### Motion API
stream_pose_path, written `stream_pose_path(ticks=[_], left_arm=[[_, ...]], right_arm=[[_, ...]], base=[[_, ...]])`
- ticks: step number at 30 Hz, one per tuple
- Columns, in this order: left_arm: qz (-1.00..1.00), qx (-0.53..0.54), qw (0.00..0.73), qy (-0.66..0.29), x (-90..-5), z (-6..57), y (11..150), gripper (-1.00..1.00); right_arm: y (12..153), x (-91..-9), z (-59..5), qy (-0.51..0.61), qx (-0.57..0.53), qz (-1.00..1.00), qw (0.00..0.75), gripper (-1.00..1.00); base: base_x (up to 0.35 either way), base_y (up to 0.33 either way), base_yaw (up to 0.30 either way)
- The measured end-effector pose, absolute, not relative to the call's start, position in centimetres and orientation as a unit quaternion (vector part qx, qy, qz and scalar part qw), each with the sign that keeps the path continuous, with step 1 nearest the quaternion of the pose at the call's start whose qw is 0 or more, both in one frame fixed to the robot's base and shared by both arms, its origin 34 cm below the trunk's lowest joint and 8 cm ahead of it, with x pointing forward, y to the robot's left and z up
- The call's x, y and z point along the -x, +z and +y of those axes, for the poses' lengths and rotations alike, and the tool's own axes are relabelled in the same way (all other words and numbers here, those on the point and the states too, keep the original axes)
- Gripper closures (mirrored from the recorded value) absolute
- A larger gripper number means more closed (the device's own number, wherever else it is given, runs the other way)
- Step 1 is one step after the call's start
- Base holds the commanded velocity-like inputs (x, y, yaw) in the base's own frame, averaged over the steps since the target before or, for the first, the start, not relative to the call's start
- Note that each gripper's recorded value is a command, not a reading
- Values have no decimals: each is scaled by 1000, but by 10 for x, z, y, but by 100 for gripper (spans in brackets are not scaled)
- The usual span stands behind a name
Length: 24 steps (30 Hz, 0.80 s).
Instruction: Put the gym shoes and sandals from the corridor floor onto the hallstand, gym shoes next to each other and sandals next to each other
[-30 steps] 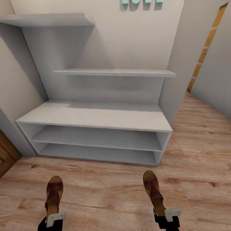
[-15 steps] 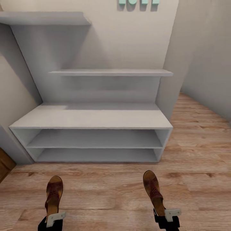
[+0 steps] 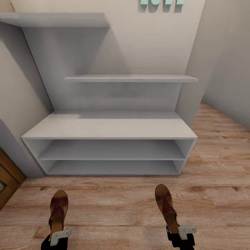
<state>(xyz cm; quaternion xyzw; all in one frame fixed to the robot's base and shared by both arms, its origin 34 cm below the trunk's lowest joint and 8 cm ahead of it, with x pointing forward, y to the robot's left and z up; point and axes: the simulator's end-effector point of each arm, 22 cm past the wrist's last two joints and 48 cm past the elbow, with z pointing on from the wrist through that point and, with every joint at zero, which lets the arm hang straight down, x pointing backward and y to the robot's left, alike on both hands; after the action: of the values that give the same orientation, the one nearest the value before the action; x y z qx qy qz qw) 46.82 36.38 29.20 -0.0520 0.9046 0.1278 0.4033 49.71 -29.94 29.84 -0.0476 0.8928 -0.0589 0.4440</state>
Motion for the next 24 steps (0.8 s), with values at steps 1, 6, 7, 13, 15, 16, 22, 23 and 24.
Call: stream_pose_path(ticks=[1,6,7,13,15,16,22,23,24], left_arm=[[905,52,403,128,-468,364,292,100],[905,52,403,128,-468,364,292,100],[905,52,403,128,-468,364,292,100],[906,40,404,118,-472,358,292,100],[907,36,404,111,-473,356,292,100],[908,30,405,102,-476,353,291,100],[911,3,409,57,-489,334,293,100],[910,-1,411,49,-496,331,295,100],[910,-1,412,46,-502,331,297,100]], right_arm=[[298,-497,-299,-59,47,893,444,100],[298,-497,-298,-58,46,893,444,100],[298,-497,-298,-58,46,893,444,100],[300,-498,-306,-65,44,892,445,100],[300,-498,-311,-68,44,892,445,100],[301,-498,-316,-71,44,891,445,100],[304,-497,-345,-90,43,891,444,100],[305,-497,-353,-95,34,890,444,100],[305,-497,-356,-97,30,890,444,100]], base=[[-6,24,0],[-2,7,0],[0,1,0],[0,0,0],[0,0,0],[0,0,0],[0,0,0],[0,0,0],[0,0,0]])
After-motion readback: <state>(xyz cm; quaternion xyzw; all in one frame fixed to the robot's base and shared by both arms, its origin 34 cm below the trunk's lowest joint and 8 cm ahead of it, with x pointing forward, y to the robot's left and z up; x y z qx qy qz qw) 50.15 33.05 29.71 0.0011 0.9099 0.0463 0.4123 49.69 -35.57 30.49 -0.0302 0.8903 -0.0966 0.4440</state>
